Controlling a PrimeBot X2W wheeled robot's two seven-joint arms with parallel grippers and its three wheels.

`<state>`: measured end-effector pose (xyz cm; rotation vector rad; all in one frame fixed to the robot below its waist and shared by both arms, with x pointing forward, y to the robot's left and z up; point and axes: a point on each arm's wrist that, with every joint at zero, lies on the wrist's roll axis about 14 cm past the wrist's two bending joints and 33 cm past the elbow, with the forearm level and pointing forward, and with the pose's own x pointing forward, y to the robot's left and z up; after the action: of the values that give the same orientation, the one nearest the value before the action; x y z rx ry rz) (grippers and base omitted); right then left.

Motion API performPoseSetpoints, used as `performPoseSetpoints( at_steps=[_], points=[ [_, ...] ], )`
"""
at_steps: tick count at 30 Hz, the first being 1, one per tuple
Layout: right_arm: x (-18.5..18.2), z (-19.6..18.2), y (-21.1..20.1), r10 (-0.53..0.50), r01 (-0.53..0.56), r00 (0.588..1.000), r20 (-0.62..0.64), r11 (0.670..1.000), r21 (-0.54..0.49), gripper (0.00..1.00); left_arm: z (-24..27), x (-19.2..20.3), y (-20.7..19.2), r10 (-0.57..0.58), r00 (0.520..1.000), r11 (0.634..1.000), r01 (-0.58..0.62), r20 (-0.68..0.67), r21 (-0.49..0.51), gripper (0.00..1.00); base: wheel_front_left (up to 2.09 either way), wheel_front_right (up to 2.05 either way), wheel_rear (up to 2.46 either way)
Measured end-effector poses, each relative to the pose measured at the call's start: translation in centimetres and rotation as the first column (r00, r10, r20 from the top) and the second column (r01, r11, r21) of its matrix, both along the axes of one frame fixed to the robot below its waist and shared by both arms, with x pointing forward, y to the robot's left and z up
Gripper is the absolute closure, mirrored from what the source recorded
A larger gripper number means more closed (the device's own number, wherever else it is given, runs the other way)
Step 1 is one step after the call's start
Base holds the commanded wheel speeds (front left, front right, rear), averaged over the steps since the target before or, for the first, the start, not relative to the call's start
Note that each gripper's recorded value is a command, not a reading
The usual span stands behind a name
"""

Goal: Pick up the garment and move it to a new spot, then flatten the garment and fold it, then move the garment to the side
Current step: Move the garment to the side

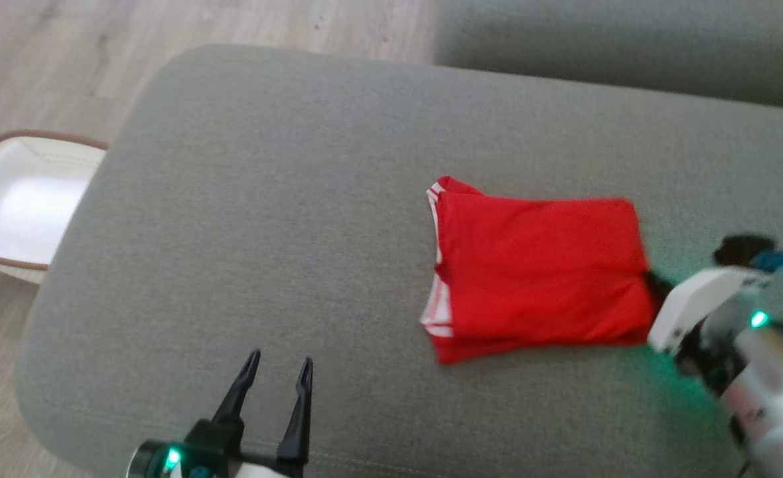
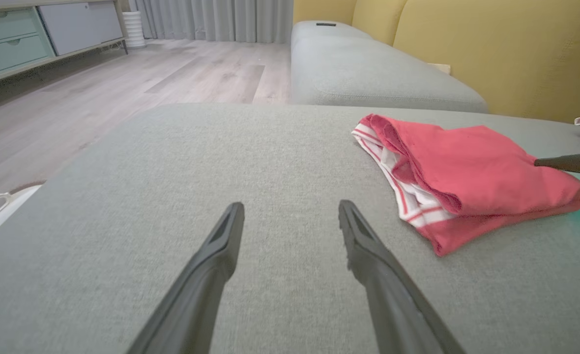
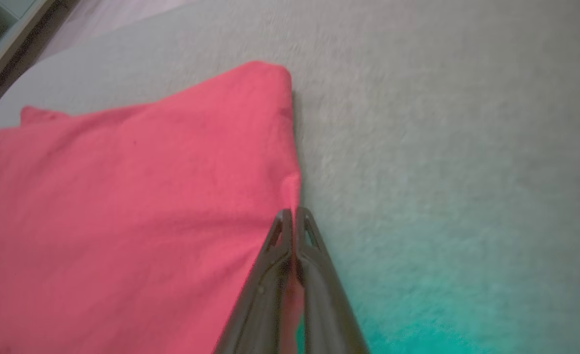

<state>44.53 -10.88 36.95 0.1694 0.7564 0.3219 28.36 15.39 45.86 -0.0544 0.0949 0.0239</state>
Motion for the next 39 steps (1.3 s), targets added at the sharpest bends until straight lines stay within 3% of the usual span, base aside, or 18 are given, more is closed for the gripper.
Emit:
performPoseSetpoints(
  at_steps=[10,19,27,39],
  points=[
    [9.0,5.7,-8.3,-0.08,0.105,0.979,0.186,0.986,-0.131,1.0,2.2,6.2,-3.7,-0.131,0.988,0.991,0.133,0.081,-0.021,0.0,0.0,0.0,0.0],
    [10.7,7.3,-17.8,-0.171,0.229,0.96,0.222,0.935,-0.27,1.0,1.3,9.8,-7.0,-0.231,0.97,0.971,0.235,0.074,-0.053,0.0,0.0,0.0,0.0],
    [11.1,10.1,-26.6,-0.26,0.359,0.922,0.288,0.853,-0.379,1.0,-0.2,12.1,-9.4,-0.303,0.951,0.948,0.307,0.059,-0.08,0.0,0.0,0.0,0.0],
    [11.0,11.9,-33.6,-0.359,0.475,0.877,0.32,0.747,-0.465,1.0,-1.5,13.9,-10.1,-0.328,0.944,0.94,0.331,0.046,-0.089,0.0,0.0,0.0,0.0]
  ],
)
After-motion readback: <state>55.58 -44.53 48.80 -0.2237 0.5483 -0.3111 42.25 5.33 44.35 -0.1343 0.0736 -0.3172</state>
